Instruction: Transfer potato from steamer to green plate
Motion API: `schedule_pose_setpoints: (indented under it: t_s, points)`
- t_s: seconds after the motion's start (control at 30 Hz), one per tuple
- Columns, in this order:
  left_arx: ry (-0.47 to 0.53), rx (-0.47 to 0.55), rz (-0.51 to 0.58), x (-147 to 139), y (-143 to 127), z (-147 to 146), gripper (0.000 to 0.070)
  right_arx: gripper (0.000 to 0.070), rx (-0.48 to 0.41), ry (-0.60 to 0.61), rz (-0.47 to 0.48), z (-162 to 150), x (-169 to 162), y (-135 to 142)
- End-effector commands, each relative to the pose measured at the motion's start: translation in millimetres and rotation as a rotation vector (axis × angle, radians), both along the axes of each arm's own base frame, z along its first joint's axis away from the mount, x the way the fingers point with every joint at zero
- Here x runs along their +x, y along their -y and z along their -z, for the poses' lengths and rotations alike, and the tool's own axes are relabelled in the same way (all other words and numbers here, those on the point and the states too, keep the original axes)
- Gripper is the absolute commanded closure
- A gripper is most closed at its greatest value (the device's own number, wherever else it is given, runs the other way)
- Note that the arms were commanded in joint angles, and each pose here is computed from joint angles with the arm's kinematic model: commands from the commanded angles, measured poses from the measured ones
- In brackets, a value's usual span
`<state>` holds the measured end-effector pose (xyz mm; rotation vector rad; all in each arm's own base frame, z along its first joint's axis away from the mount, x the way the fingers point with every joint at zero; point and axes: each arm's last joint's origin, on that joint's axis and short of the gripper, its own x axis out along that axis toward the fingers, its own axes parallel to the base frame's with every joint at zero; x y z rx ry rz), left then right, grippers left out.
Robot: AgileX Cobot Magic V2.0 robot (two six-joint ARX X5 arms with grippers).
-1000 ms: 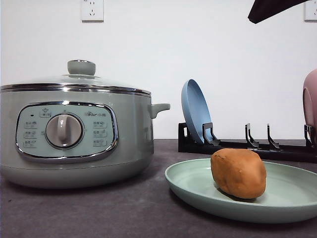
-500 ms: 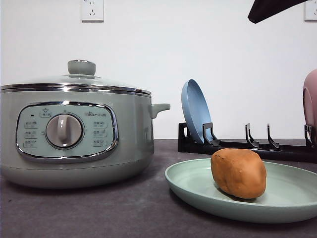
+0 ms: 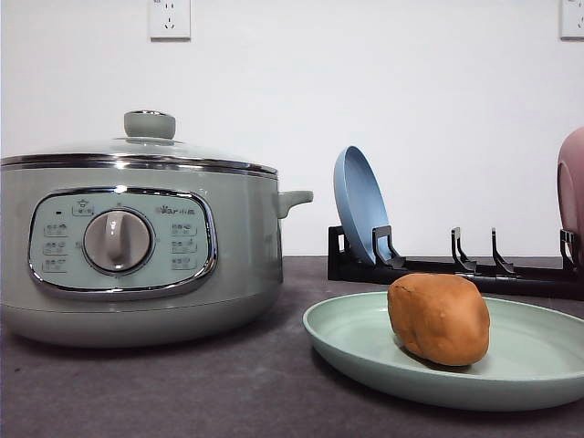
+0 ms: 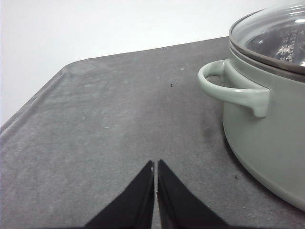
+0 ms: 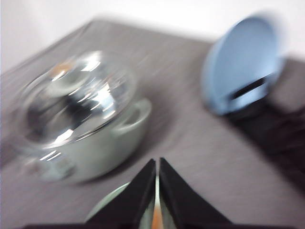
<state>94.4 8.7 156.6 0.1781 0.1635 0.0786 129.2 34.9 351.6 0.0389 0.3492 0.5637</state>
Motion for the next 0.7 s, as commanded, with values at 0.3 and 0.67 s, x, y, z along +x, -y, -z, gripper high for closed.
schedule_pose_setpoints:
  t_s: [0.3,0.67]
  points:
    - [-0.024,0.002,-0.004,1,0,7,0.0697,0.07,-0.023,0.327,0.414,74,-30,36]
    - [-0.024,0.002,-0.004,1,0,7,0.0697,0.07,-0.035,0.377,0.528,143,-38,40]
